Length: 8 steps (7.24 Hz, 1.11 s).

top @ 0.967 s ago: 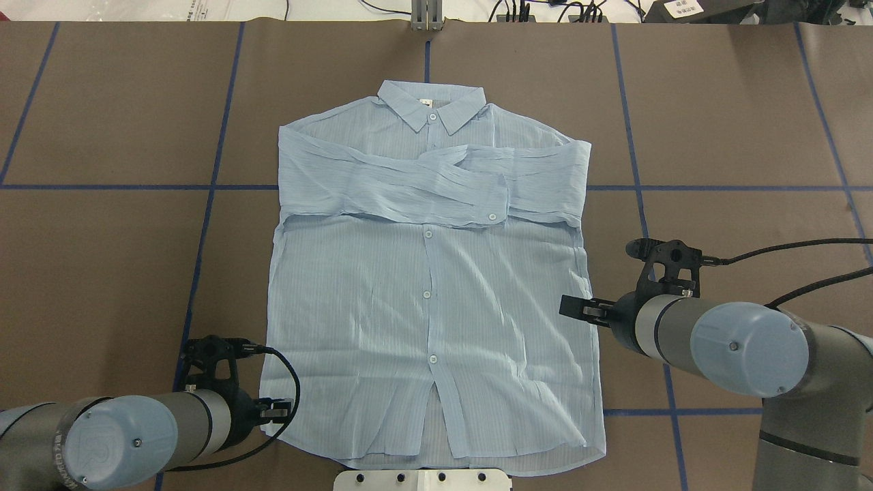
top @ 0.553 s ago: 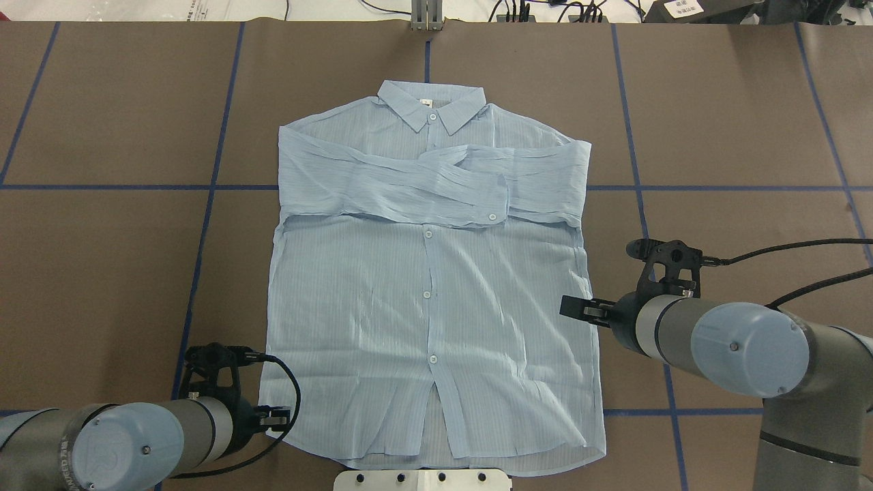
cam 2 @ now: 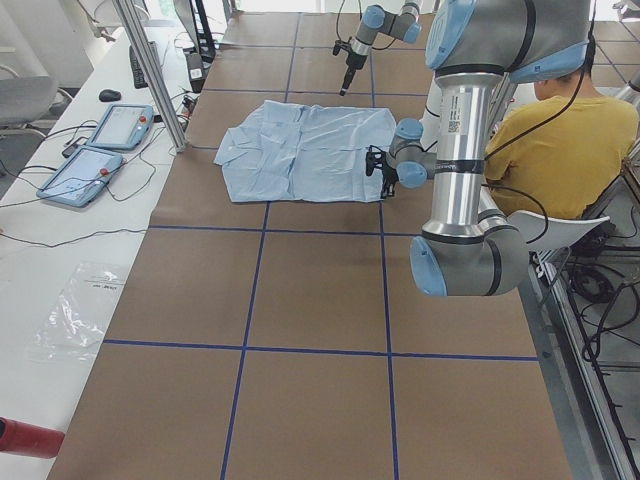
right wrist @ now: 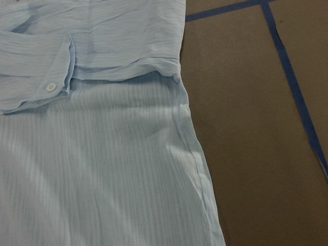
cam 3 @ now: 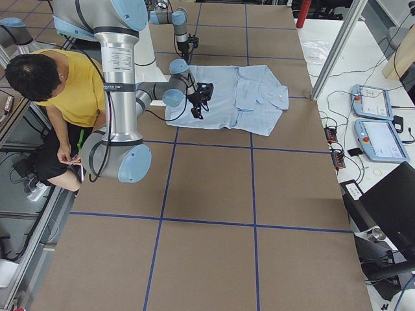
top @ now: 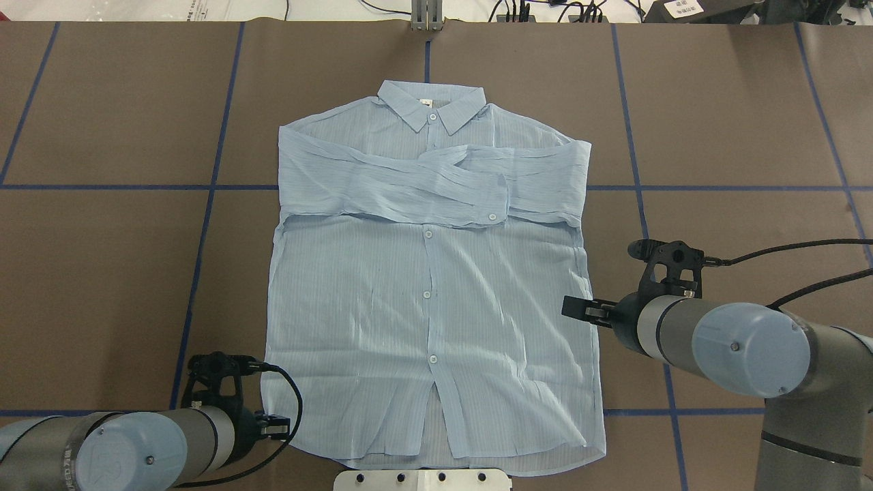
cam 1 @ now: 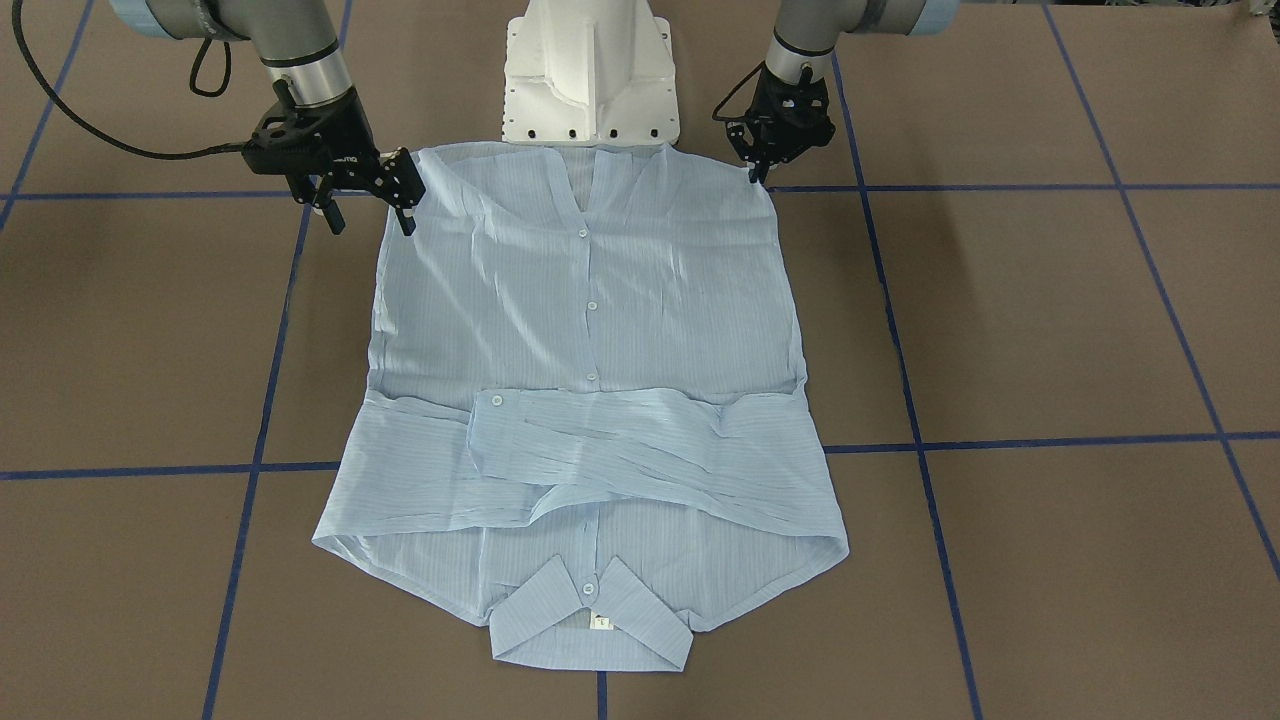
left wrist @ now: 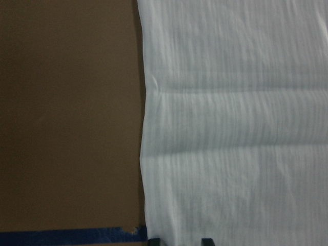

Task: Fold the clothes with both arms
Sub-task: 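Lower both grippers to the hem corners nearest the robot and grasp them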

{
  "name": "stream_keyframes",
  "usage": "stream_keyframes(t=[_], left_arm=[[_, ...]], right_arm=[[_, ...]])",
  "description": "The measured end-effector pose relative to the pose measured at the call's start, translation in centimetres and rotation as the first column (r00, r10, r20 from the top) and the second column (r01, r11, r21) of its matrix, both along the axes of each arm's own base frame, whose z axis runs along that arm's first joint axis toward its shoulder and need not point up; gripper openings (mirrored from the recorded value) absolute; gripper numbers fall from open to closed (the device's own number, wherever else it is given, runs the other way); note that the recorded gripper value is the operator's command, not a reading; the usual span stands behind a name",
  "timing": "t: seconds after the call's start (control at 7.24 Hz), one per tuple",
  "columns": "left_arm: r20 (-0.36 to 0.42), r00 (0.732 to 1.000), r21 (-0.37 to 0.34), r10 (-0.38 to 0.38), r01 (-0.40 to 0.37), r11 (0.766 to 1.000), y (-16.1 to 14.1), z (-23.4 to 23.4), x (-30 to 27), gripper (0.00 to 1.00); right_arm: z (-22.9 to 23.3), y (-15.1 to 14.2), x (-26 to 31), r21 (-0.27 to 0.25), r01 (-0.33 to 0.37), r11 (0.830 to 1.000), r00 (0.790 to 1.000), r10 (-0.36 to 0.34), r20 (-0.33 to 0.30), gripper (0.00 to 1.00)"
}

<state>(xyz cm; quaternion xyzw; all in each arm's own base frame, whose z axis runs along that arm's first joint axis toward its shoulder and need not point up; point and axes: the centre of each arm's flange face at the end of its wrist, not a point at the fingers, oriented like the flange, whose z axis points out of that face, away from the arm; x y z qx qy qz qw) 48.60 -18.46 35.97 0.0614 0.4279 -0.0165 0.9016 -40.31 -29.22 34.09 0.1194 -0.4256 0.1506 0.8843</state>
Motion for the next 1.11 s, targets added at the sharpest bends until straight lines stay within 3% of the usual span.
stream_keyframes(t=[0.41,0.83,1.11], left_arm=[[-0.015,1.000,0.009,-0.011,0.011,1.000,-0.2,-0.8,-0.2,0.00],[-0.039,0.999,0.009,-0.013,0.013,1.000,-0.2,-1.8,-0.4,0.00],[-0.053,0.999,0.009,-0.012,0.013,1.000,-0.1,-2.4,-0.3,0.00]], right_arm=[[0.4,1.0,-0.5,-0.021,-0.001,1.000,1.000,0.001,0.000,0.94],[1.3,6.6,-3.7,-0.064,-0.041,0.997,0.999,0.040,-0.003,0.83],[1.9,9.6,-5.1,-0.099,-0.066,0.993,0.998,0.064,-0.024,0.83]])
